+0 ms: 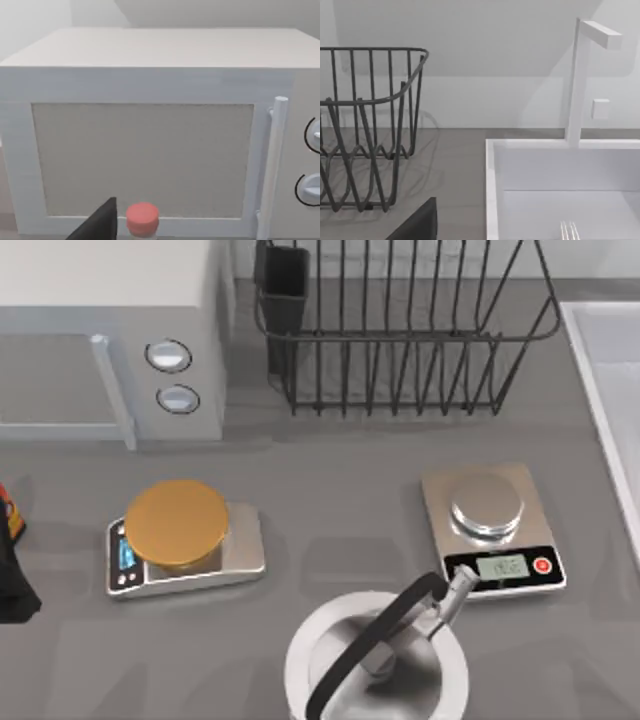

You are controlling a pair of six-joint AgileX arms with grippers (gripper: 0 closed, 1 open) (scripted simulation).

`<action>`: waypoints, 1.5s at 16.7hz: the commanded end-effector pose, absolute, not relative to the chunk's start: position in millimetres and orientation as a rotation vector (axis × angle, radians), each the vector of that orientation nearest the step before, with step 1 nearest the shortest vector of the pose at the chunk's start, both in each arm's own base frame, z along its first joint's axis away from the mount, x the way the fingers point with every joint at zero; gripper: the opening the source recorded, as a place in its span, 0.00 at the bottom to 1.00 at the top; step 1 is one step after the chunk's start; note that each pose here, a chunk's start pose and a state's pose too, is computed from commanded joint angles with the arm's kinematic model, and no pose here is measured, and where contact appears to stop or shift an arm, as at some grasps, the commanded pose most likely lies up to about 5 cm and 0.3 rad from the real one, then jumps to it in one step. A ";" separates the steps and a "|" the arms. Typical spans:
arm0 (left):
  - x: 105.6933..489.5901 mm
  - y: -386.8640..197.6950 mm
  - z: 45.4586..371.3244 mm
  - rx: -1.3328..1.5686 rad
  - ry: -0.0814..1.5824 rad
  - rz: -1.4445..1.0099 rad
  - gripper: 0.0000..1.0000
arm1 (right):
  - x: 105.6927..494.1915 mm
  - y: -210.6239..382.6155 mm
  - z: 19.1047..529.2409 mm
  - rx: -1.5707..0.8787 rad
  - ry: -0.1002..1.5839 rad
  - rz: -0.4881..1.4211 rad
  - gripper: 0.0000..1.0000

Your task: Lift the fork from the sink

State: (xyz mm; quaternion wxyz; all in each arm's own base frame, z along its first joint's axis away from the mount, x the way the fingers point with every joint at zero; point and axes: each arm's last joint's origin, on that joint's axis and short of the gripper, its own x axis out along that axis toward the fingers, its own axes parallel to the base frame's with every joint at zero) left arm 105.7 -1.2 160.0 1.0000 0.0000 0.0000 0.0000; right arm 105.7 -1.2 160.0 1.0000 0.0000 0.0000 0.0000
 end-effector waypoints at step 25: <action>105.7 -1.2 160.0 0.000 0.000 0.000 1.00 | 128.4 -5.5 237.6 -0.050 0.248 -0.038 1.00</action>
